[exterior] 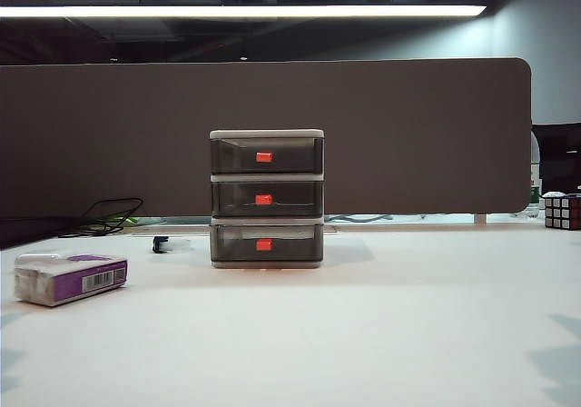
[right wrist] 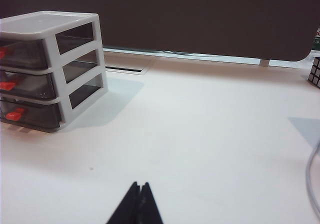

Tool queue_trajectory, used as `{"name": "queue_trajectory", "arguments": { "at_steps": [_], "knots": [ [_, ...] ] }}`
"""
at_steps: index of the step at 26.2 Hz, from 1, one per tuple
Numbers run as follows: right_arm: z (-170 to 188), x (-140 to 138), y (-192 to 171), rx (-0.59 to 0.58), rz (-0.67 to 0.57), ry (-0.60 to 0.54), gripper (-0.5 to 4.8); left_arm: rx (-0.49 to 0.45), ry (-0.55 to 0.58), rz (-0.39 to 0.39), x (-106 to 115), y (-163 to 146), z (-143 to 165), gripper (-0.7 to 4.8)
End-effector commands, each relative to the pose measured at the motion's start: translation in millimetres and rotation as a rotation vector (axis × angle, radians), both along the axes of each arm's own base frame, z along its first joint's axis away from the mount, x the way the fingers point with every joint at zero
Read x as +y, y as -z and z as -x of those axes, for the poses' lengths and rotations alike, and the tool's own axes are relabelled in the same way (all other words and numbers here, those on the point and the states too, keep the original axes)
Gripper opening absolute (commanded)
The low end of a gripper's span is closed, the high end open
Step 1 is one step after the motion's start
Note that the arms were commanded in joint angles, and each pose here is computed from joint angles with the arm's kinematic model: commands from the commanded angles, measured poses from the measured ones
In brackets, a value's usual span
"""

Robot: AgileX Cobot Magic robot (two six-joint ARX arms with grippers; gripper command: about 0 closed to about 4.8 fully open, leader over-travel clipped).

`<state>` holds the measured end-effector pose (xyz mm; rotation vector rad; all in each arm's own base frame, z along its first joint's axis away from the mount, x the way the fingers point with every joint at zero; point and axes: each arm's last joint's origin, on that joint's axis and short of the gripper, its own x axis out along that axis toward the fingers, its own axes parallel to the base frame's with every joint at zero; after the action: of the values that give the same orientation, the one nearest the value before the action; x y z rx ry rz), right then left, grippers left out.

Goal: Open the second layer of the drawer on the table, pick up a pack of napkins on the table and put it in, and finally close the drawer.

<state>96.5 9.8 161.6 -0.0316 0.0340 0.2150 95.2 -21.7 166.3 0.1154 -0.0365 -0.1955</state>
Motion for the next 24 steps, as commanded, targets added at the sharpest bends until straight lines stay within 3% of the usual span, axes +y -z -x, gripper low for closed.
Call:
{"name": "queue_trajectory", "arguments": {
  "at_steps": [1, 9, 10, 12, 15, 16, 20, 24],
  "knots": [
    [0, 0, 0, -0.011, -0.006, 0.001, -0.01, -0.019, -0.004, 0.004, 0, -3, 0, -0.05],
    [0, 0, 0, 0.002, -0.066, 0.003, -0.01, -0.018, 0.0, 0.008, 0, -3, 0, -0.04],
    [0, 0, 0, 0.002, -0.066, 0.003, -0.01, -0.014, 0.001, 0.029, 0, -3, 0, -0.05],
    [0, 0, 0, 0.004, -0.074, -0.009, -0.01, 0.01, 0.038, 0.146, -1, -4, 1, -0.05],
    [1, 3, 0, 0.032, -0.161, -0.107, -0.01, 0.06, 0.166, 0.289, -4, -4, 2, -0.05],
    [2, 6, 1, 0.059, -0.215, -0.204, -0.01, 0.089, 0.252, 0.331, -7, -3, 3, -0.05],
    [5, 11, 0, 0.09, -0.238, -0.405, -0.01, 0.118, 0.416, 0.329, -11, -4, 5, -0.04],
    [5, 12, 0, 0.099, -0.249, -0.436, -0.01, 0.134, 0.458, 0.373, -12, -5, 6, 0.3]
  ]
}}
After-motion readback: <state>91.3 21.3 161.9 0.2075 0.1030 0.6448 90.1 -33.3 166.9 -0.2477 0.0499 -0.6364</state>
